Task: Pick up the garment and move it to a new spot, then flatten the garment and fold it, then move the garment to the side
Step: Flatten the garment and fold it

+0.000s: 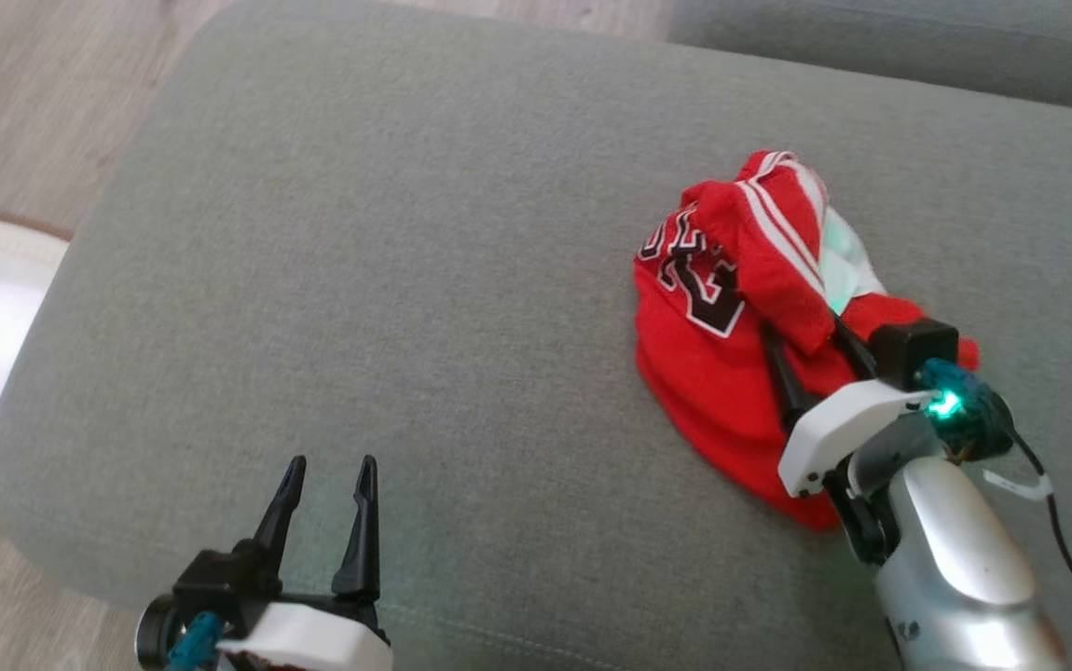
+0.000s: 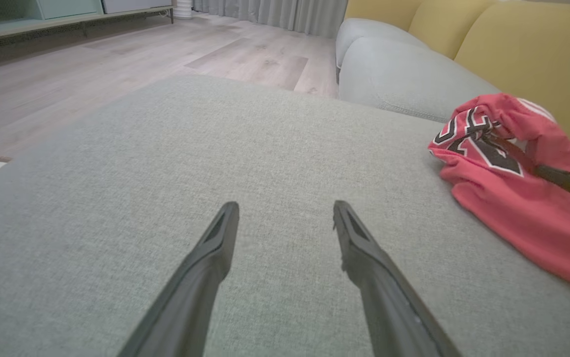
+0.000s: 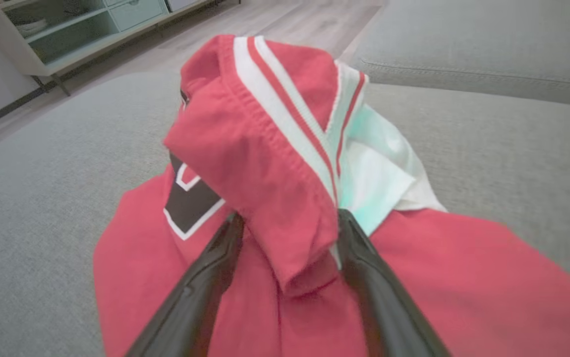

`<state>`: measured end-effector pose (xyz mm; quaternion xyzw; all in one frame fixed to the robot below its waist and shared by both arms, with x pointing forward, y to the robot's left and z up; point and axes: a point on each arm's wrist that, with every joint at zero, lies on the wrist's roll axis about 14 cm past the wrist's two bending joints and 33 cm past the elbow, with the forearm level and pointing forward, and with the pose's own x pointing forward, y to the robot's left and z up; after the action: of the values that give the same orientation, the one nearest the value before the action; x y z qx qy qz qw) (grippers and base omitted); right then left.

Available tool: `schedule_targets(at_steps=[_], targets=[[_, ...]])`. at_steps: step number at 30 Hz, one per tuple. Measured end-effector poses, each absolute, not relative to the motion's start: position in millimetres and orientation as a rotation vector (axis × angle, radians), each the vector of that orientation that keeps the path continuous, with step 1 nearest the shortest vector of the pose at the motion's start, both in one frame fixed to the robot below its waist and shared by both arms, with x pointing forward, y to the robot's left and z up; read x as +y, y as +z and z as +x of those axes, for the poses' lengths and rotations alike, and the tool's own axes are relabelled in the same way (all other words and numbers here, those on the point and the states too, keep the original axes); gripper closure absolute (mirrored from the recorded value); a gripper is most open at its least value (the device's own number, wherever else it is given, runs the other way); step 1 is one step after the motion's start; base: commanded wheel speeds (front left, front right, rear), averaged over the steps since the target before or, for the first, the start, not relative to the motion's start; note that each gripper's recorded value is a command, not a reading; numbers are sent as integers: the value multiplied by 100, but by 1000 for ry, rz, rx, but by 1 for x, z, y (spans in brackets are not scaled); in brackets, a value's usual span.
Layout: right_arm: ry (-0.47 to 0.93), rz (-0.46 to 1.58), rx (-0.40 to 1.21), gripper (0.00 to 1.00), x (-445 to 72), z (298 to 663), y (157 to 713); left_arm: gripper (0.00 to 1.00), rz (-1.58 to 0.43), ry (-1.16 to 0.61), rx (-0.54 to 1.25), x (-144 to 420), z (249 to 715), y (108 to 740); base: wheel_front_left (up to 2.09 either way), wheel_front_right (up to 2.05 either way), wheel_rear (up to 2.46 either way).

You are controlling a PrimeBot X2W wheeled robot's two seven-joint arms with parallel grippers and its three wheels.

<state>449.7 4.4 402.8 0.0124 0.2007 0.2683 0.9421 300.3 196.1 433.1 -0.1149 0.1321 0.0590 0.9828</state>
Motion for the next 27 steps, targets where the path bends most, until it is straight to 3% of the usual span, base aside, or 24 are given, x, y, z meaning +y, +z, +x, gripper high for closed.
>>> schedule_targets(at_steps=[1,4,5,14,24,25,26,27], targets=[[553,29,400,57,7,451,403,0,-229,126,272,198,299,431,0,0,0],[564,48,335,93,13,457,417,0,-220,133,272,200,297,430,0,0,0],[572,49,307,100,16,459,425,0,-221,132,266,200,298,432,0,0,0],[770,56,73,100,76,440,509,0,-237,113,208,195,295,445,0,0,0],[1116,28,142,100,166,376,513,0,-250,184,204,210,277,444,0,0,0],[1133,27,164,98,171,372,509,0,-251,192,205,211,275,443,0,0,0],[1150,27,180,53,175,368,506,0,-251,196,206,212,273,442,0,0,0],[1166,21,197,0,178,364,501,0,-248,197,207,212,271,442,0,0,0]])
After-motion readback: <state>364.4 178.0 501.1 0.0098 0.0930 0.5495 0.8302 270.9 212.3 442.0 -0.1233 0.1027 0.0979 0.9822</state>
